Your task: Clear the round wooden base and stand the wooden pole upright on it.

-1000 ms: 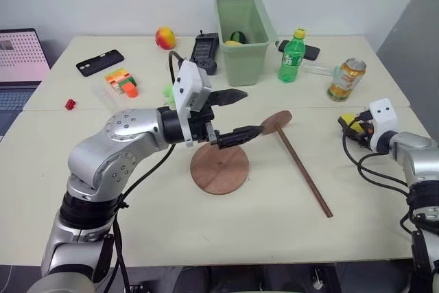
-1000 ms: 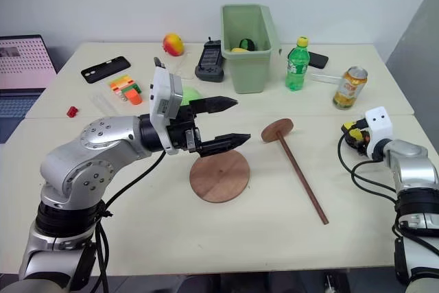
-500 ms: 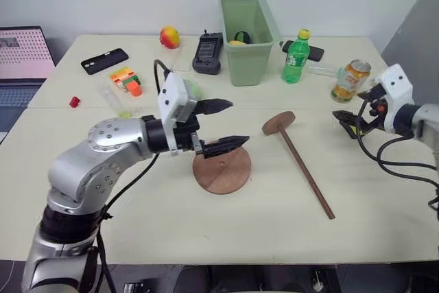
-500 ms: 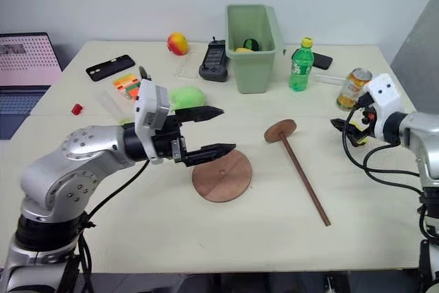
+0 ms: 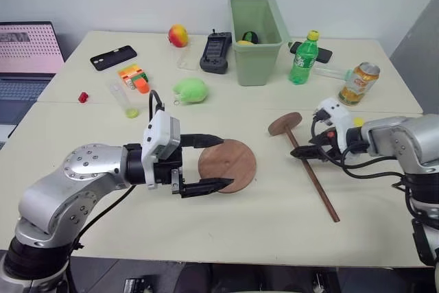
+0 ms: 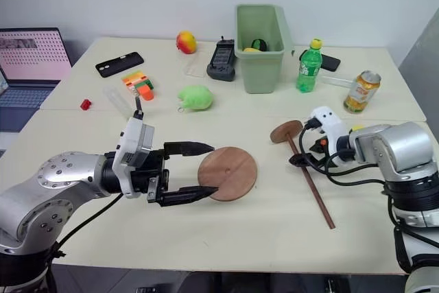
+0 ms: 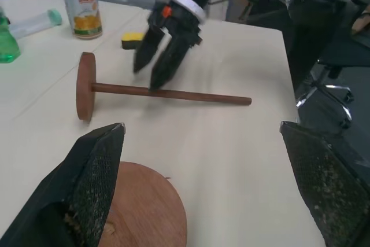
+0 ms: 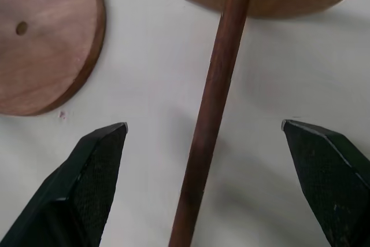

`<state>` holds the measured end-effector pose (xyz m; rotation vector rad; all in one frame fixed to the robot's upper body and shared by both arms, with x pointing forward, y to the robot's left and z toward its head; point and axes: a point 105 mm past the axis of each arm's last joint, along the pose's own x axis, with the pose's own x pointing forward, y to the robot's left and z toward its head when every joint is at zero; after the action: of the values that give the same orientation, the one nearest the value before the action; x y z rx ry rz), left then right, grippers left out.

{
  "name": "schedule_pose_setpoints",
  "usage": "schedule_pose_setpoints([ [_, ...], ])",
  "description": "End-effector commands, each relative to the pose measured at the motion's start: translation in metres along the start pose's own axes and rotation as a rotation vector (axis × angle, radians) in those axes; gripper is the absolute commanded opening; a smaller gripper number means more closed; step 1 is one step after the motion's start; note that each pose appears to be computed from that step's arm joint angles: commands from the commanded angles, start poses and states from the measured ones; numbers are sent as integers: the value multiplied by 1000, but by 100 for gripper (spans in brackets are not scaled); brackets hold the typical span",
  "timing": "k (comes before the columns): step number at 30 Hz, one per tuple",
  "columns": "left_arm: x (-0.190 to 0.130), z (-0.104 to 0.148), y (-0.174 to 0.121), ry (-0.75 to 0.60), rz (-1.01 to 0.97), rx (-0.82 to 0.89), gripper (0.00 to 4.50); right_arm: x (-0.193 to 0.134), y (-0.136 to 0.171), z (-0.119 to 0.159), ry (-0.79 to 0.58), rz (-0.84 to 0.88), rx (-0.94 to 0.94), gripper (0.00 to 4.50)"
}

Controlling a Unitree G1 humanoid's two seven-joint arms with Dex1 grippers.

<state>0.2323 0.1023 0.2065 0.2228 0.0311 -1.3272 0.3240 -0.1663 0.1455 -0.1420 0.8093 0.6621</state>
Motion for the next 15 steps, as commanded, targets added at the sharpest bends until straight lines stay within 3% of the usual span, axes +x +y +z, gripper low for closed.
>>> schedule_pose_setpoints([
  [1, 1, 6, -10, -26, 16, 42, 450, 8, 2, 2, 4, -39, 15, 450],
  [5, 1, 7, -13, -32, 30, 39, 450, 15, 0, -1, 20, -57, 33, 450],
  [8, 0, 6, -14, -26, 38, 40, 450, 17, 2, -3, 30, -46, 45, 400],
  [15, -1, 10, -10, -40, 67, 55, 450, 23, 11, 0, 23, -3, 106, 236],
])
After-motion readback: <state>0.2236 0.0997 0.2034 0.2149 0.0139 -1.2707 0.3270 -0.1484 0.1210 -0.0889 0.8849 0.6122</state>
